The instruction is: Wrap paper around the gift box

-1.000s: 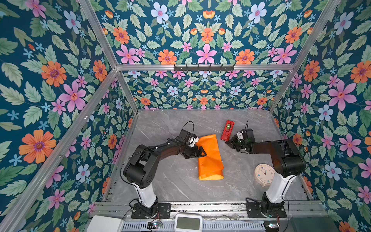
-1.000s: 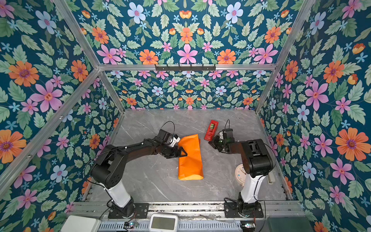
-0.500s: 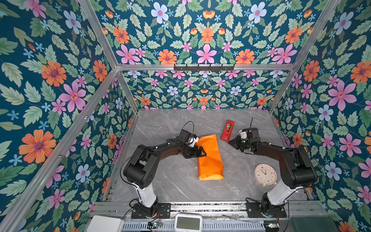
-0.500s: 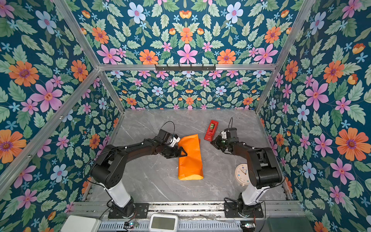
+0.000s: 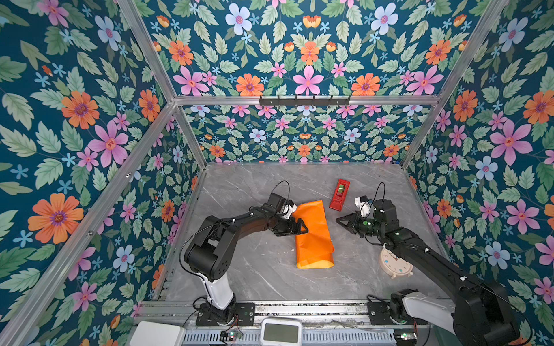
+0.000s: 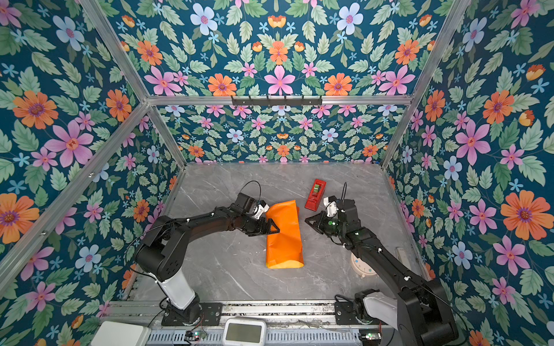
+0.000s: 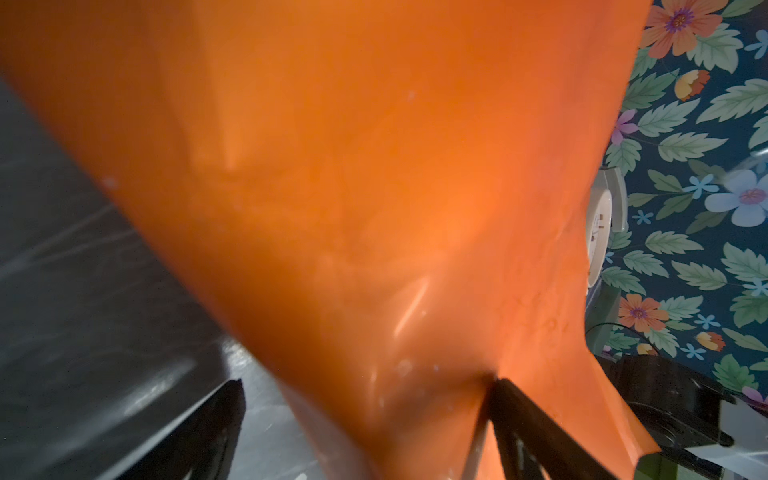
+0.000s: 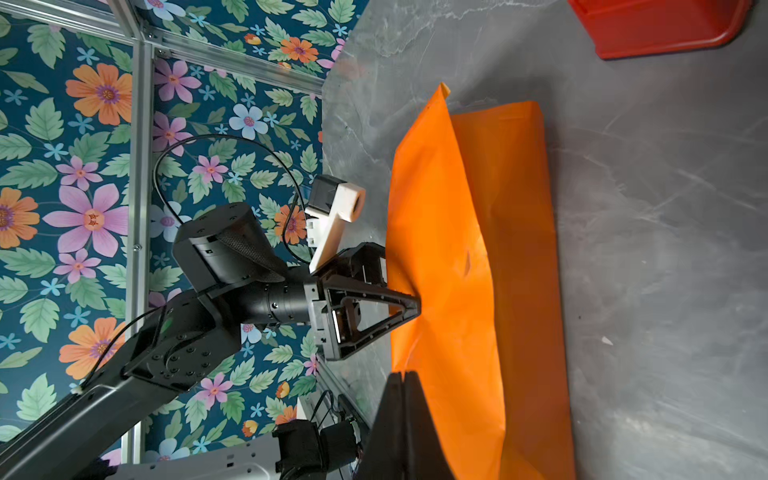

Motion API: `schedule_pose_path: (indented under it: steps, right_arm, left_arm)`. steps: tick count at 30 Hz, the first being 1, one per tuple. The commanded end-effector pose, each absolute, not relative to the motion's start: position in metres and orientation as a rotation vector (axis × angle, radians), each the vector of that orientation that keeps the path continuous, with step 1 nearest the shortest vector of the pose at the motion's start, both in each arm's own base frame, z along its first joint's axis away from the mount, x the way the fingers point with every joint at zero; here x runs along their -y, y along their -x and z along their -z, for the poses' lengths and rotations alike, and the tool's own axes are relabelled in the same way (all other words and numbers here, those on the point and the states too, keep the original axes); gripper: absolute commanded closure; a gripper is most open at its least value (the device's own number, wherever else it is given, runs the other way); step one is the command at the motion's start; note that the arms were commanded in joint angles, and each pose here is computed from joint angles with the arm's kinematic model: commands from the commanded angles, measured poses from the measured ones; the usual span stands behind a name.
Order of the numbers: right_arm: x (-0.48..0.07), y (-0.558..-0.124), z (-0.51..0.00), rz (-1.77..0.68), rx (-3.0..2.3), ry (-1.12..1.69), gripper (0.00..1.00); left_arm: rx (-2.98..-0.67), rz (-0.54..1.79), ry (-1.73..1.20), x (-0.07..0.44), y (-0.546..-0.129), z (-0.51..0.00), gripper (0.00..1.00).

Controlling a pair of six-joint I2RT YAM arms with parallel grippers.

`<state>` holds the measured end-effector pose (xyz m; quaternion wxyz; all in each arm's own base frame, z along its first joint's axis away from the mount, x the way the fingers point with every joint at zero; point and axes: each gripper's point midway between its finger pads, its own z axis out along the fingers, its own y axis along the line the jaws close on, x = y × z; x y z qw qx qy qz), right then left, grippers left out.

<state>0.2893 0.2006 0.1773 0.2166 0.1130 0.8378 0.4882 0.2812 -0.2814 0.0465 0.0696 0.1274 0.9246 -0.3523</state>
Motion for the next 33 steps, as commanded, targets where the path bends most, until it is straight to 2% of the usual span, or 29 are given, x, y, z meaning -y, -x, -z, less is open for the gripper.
schedule_pose_path:
  steps: [1,14,20,33]
  right_arm:
    - [-0.214,-0.281,-0.181,-1.38,-2.385,-0.273,1.0]
    - [-0.261,-0.262,-0.191,-1.596,-2.532,-0.003,1.0]
    - [-0.266,-0.258,-0.182,-1.619,-2.594,0.065,1.0]
    - [-0.247,-0.278,-0.159,-1.592,-2.66,0.067,1.0]
  left_arm:
    - [-2.967,0.666,-0.306,0.234,-0.27,-0.006,0.07]
    - [-2.969,0.663,-0.307,0.234,-0.269,-0.005,0.07]
    - [-2.969,0.665,-0.307,0.234,-0.27,-0.005,0.07]
    - [-2.964,0.664,-0.308,0.234,-0.271,-0.007,0.07]
